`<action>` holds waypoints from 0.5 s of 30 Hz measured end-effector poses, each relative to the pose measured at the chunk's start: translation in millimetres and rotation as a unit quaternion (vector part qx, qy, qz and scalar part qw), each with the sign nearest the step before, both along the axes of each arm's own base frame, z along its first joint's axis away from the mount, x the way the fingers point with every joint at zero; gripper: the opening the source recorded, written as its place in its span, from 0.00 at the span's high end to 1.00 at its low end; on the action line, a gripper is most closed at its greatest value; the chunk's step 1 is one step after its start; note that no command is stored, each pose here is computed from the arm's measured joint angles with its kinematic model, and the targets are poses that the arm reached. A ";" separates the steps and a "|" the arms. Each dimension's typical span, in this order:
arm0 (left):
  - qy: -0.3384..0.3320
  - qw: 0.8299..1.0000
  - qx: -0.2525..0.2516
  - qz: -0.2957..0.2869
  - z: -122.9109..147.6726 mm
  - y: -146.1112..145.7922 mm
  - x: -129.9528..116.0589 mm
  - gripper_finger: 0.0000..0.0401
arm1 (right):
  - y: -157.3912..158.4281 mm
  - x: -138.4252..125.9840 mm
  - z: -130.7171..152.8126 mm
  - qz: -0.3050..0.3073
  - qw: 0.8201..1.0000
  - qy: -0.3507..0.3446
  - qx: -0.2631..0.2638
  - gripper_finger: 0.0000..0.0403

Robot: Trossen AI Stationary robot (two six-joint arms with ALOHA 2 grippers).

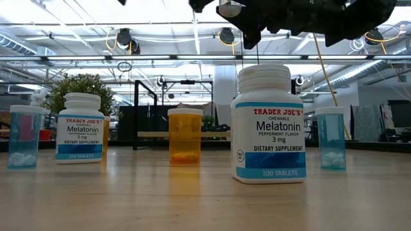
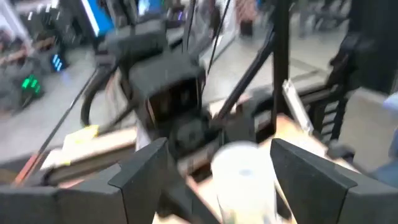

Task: Pick and place medicine bottles onto shelf by color
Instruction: Put the left transparent pill bottle on the shelf

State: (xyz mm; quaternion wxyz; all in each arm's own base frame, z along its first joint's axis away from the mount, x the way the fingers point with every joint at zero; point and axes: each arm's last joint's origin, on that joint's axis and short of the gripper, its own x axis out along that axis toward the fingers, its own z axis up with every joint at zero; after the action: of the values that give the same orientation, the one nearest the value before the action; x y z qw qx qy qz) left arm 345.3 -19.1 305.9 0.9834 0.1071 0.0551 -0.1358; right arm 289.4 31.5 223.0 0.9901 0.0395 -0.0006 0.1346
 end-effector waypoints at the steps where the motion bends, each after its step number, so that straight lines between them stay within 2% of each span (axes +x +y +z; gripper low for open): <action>1: 0.003 1.000 0.002 0.009 0.3 -1.8 -0.9 0.28 | 0.0 0.0 -0.1 0.000 1.000 0.000 -0.002 0.60; 6: 0.021 0.998 0.003 0.057 4.0 -9.6 -8.7 0.28 | -0.8 -2.2 3.5 -0.011 1.000 -0.001 -0.005 0.60; 12: 0.015 0.993 -0.013 0.115 12.3 -17.4 -16.2 0.28 | -4.8 -13.5 15.5 -0.099 0.994 0.009 -0.047 0.60; 15: 0.007 0.989 -0.017 0.147 17.3 -21.2 -20.4 0.28 | -6.5 -18.7 19.8 -0.122 0.990 0.016 -0.067 0.60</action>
State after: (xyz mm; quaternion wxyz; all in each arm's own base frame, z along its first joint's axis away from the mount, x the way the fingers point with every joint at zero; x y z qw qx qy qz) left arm 324.8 -40.4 323.2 0.9940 0.0803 0.0744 0.0087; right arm 270.7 25.0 242.8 0.9994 -0.0248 0.0193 0.0121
